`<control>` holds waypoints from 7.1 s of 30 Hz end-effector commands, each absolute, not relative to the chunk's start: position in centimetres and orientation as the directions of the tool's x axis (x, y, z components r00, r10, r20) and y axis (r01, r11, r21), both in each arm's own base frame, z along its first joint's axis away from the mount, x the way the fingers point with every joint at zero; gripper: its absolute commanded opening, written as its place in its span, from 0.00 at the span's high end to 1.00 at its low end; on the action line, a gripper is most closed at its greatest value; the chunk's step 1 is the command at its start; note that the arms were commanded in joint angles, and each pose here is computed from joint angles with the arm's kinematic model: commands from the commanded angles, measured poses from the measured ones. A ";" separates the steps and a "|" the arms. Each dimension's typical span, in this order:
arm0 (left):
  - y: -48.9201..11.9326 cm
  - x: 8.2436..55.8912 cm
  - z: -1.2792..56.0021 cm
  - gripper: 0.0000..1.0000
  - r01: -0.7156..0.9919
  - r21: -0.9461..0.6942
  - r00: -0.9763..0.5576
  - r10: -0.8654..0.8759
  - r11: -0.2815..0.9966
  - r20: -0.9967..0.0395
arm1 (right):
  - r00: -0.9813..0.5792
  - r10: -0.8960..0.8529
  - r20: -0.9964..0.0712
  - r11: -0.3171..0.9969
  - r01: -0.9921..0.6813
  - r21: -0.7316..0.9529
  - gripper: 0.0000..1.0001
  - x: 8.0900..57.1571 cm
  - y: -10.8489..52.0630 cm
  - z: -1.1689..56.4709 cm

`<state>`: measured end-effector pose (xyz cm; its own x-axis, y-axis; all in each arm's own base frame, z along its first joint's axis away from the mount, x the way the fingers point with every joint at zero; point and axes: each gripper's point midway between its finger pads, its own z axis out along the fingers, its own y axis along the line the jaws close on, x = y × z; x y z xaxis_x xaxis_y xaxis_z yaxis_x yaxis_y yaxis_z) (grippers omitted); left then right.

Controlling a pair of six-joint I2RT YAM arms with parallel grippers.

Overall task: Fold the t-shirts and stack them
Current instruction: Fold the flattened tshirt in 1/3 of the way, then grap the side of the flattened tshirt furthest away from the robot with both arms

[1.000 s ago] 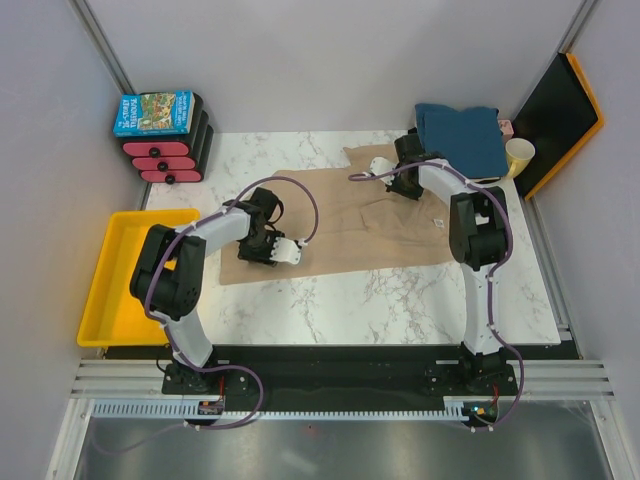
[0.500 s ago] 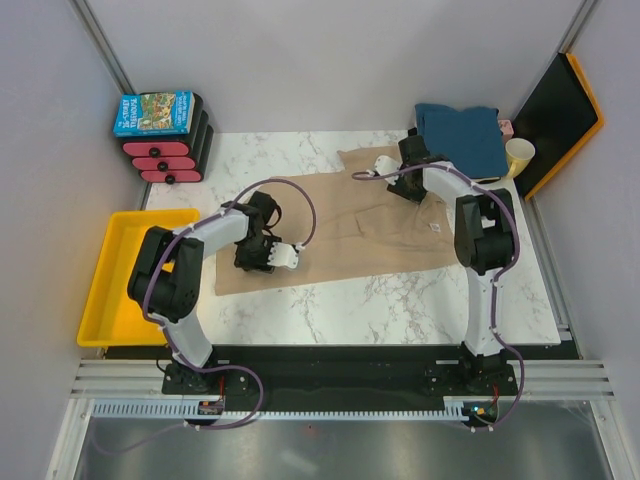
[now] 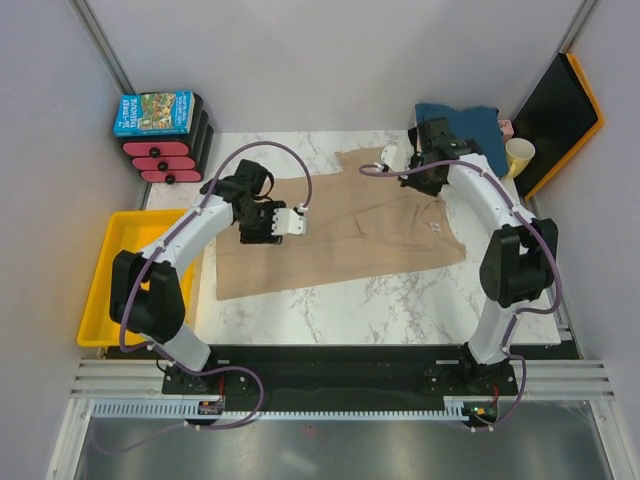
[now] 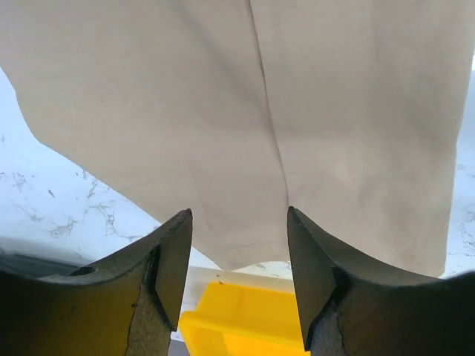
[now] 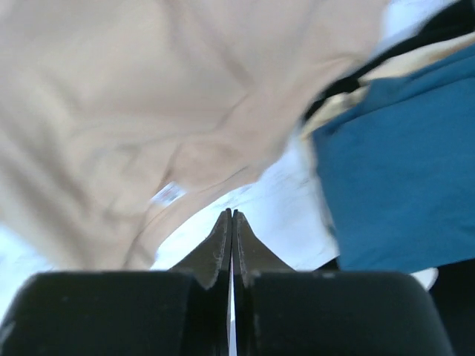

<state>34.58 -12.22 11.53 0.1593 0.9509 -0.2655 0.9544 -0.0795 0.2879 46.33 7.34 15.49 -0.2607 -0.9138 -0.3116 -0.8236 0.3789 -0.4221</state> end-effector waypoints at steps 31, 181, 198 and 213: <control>-5.5 24.1 0.5 0.45 0.985 -0.071 0.149 0.985 -0.156 -0.089 | -0.295 -0.955 -0.034 0.290 -0.951 0.111 0.98 31.8 2.9 0.5; -7.4 28.3 6.9 0.67 0.914 -0.394 0.074 0.994 -0.099 -0.077 | -0.388 -0.866 -0.317 0.406 -0.914 0.010 0.45 45.1 12.6 0.4; -9.0 29.9 11.5 0.32 0.968 -0.230 0.062 0.982 -0.103 -0.178 | -0.364 -0.887 -0.285 0.386 -0.922 -0.023 0.44 44.7 12.0 0.9; -5.4 41.9 11.1 0.34 0.990 0.060 -0.115 0.971 0.130 -0.209 | -0.367 -0.883 -0.294 0.393 -0.919 -0.035 0.44 45.1 12.8 0.9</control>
